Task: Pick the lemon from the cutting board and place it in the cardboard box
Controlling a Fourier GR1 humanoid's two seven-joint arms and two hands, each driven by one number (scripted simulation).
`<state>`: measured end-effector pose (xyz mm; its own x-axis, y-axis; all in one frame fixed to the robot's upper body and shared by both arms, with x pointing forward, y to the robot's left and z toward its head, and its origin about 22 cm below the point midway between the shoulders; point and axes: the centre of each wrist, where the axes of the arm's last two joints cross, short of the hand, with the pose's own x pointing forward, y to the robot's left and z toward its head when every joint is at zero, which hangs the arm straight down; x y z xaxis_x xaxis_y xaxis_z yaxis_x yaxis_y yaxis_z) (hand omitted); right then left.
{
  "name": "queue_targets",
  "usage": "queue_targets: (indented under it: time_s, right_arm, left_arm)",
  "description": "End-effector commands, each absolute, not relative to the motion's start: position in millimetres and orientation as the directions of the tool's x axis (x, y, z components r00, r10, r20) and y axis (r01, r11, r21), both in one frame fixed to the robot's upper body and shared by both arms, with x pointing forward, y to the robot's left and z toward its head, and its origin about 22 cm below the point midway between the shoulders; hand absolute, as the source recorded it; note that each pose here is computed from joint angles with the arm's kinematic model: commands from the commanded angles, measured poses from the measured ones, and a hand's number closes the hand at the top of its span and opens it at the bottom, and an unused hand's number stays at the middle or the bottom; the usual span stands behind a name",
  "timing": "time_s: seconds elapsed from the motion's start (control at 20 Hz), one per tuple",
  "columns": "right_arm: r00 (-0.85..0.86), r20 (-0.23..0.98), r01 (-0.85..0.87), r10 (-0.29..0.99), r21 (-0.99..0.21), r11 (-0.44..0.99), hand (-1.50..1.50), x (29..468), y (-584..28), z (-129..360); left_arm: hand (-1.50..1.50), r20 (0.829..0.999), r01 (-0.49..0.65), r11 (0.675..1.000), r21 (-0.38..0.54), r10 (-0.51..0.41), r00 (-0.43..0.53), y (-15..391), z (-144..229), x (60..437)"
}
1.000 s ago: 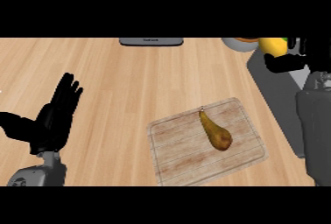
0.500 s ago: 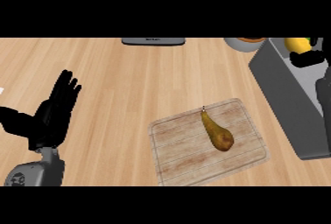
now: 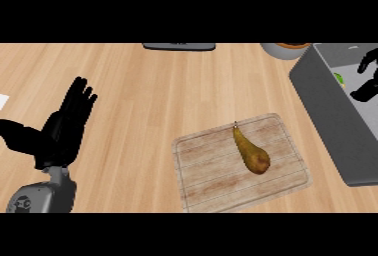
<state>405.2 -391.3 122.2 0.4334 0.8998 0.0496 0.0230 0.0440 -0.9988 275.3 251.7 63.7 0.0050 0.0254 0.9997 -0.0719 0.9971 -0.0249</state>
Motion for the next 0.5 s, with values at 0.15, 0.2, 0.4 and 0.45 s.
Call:
queue_targets:
  time_s: [0.15,0.2,0.4,0.45]
  right_arm:
    - [0.419,0.181,0.061,0.890,-0.983,0.172,-1.50,397.3,-420.0,96.7]
    - [0.388,0.214,0.114,0.896,-0.976,0.183,-1.50,407.8,-408.6,109.5]
    - [0.243,0.346,0.433,0.906,-0.874,0.218,-1.50,406.8,-410.5,125.1]
    - [0.200,0.383,0.475,0.902,-0.843,0.253,-1.50,404.3,-412.9,123.0]
  left_arm:
    - [0.00,1.000,-0.068,0.997,-0.026,0.026,-0.003,251.2,54.1,268.1]
    - [0.00,1.000,-0.060,0.998,-0.019,0.020,0.016,245.6,53.9,275.7]
    - [0.00,1.000,-0.079,0.997,-0.017,0.017,0.001,257.5,60.8,269.7]
    - [0.00,1.000,-0.090,0.996,-0.029,0.029,0.004,256.3,65.1,279.5]
